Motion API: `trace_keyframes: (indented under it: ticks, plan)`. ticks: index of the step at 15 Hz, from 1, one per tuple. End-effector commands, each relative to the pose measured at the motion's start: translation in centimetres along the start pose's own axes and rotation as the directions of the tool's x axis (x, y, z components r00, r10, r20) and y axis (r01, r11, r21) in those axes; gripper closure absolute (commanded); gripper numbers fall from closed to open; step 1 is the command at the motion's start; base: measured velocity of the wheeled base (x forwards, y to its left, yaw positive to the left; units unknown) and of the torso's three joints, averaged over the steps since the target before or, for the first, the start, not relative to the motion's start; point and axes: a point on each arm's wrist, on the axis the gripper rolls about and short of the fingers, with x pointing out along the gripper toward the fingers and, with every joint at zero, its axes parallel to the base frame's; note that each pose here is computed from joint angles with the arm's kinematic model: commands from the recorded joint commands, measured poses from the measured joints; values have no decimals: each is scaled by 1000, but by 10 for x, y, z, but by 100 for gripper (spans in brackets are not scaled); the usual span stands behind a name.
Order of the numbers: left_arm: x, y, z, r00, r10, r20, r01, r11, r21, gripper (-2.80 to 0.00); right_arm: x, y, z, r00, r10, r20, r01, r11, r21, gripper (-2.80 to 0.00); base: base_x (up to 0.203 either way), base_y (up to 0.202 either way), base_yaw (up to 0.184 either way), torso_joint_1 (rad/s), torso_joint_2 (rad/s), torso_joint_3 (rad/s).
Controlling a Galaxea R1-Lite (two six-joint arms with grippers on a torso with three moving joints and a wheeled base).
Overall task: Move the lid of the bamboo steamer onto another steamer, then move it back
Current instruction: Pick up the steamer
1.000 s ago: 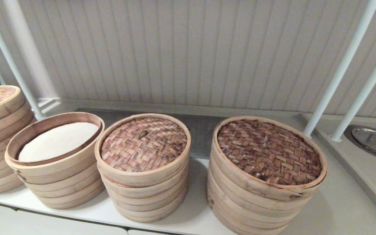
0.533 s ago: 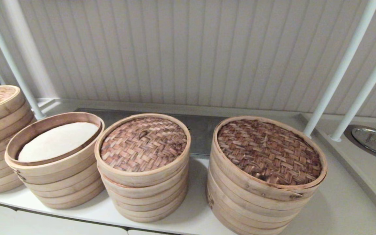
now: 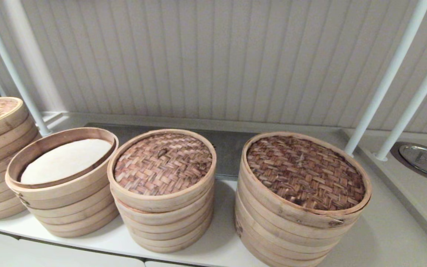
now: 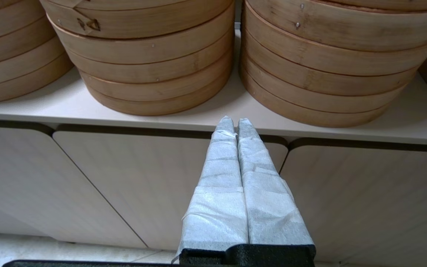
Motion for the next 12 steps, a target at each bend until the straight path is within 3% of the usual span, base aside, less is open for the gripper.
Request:
trace_keyframes:
  ticks: [1, 5, 12]
  plan:
    - [-1, 0, -5, 1000, 2, 16, -2, 1000, 1, 0, 0, 0, 0, 1000, 0, 0, 0, 1000, 0, 0, 0, 0, 0, 0, 0, 0]
    - [-7, 0, -10, 995, 49, 89, -50, 999, 2, 0, 0, 0, 0, 1000, 0, 0, 0, 1000, 0, 0, 0, 0, 0, 0, 0, 0]
    - [-5, 1, -14, 994, 55, 96, -56, 998, 8, 0, 0, 0, 0, 1000, 0, 0, 0, 1000, 0, 0, 0, 0, 0, 0, 0, 0]
